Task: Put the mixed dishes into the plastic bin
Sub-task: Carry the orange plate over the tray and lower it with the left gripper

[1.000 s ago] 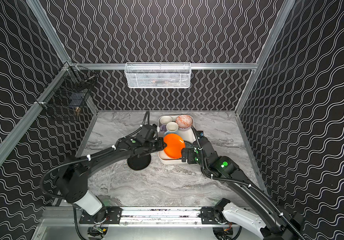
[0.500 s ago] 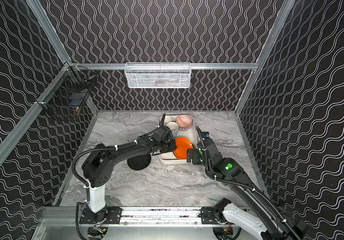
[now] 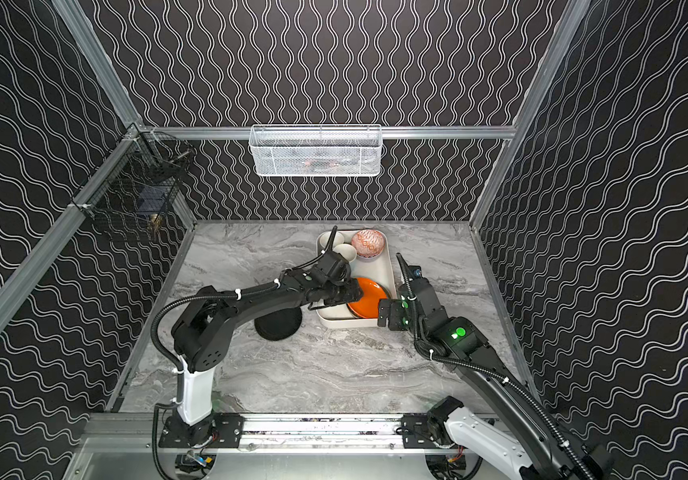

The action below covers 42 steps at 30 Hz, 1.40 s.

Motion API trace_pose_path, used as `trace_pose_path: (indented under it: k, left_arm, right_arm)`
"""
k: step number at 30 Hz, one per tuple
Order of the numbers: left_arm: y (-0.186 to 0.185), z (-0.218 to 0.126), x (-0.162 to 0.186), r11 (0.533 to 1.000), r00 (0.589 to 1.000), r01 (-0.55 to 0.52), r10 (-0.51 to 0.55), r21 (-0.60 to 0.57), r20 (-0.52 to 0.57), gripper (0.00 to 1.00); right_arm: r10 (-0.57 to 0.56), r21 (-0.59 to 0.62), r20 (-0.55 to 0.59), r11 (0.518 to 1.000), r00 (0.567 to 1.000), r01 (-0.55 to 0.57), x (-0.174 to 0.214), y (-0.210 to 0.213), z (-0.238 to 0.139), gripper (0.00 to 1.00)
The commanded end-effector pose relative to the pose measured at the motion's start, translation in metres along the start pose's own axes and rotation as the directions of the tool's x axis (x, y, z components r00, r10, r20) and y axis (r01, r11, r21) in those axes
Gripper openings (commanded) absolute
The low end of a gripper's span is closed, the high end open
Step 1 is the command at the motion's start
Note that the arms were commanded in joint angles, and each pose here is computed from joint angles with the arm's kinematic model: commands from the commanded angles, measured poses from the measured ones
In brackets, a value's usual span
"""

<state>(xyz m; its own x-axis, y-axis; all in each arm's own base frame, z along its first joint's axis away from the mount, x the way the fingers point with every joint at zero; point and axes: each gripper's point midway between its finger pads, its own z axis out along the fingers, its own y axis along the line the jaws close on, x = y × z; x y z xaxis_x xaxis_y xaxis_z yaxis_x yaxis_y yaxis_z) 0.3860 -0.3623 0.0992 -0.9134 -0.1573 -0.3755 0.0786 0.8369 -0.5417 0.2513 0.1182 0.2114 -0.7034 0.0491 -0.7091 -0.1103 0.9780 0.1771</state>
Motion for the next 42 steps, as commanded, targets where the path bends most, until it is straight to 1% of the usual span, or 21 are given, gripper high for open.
trace_pose_path:
  k: [1,7,11,17,20,23,37,39,42]
  left_arm:
    - [0.011,-0.007,0.002,0.998,1.000,-0.017,0.017,-0.053,0.002,0.60]
    - [0.025,-0.010,0.010,0.994,1.000,-0.026,0.025,-0.104,-0.009,0.60]
    - [0.028,-0.005,0.011,0.993,1.000,-0.028,0.026,-0.111,-0.015,0.56]
    - [0.026,0.004,0.008,0.994,0.999,-0.032,0.031,-0.104,-0.013,0.44]
    - [0.026,0.011,0.008,0.994,0.999,-0.036,0.034,-0.104,-0.022,0.34]
    - [0.025,0.016,0.009,0.995,0.999,-0.032,0.029,-0.095,-0.029,0.31]
    - [0.029,0.029,0.014,0.995,0.999,-0.033,0.029,-0.091,-0.041,0.30]
    - [0.029,0.029,0.014,0.996,0.999,-0.031,0.027,-0.086,-0.047,0.33]
    - [0.026,0.022,0.013,0.997,0.999,-0.030,0.027,-0.074,-0.041,0.42]
  right_arm:
    - [-0.005,-0.018,0.005,1.000,1.000,0.006,-0.001,0.003,0.002,0.99]
    - [-0.007,-0.033,-0.006,0.999,1.000,0.006,0.001,0.005,0.007,1.00]
    - [-0.006,-0.028,-0.015,1.000,1.000,0.006,0.004,0.004,0.009,1.00]
    - [-0.005,-0.010,-0.016,1.000,1.000,0.005,0.004,-0.001,0.010,1.00]
    - [-0.008,-0.002,-0.027,1.000,1.000,0.008,0.005,-0.003,0.012,1.00]
    - [-0.006,0.004,-0.030,1.000,1.000,0.006,0.006,-0.005,0.013,1.00]
    - [-0.008,0.018,-0.050,1.000,0.999,0.009,0.007,-0.007,0.015,0.99]
    - [-0.007,0.018,-0.049,1.000,0.999,0.008,0.006,-0.007,0.014,1.00]
    - [-0.009,0.011,-0.048,1.000,0.999,0.010,0.004,-0.006,0.013,0.99]
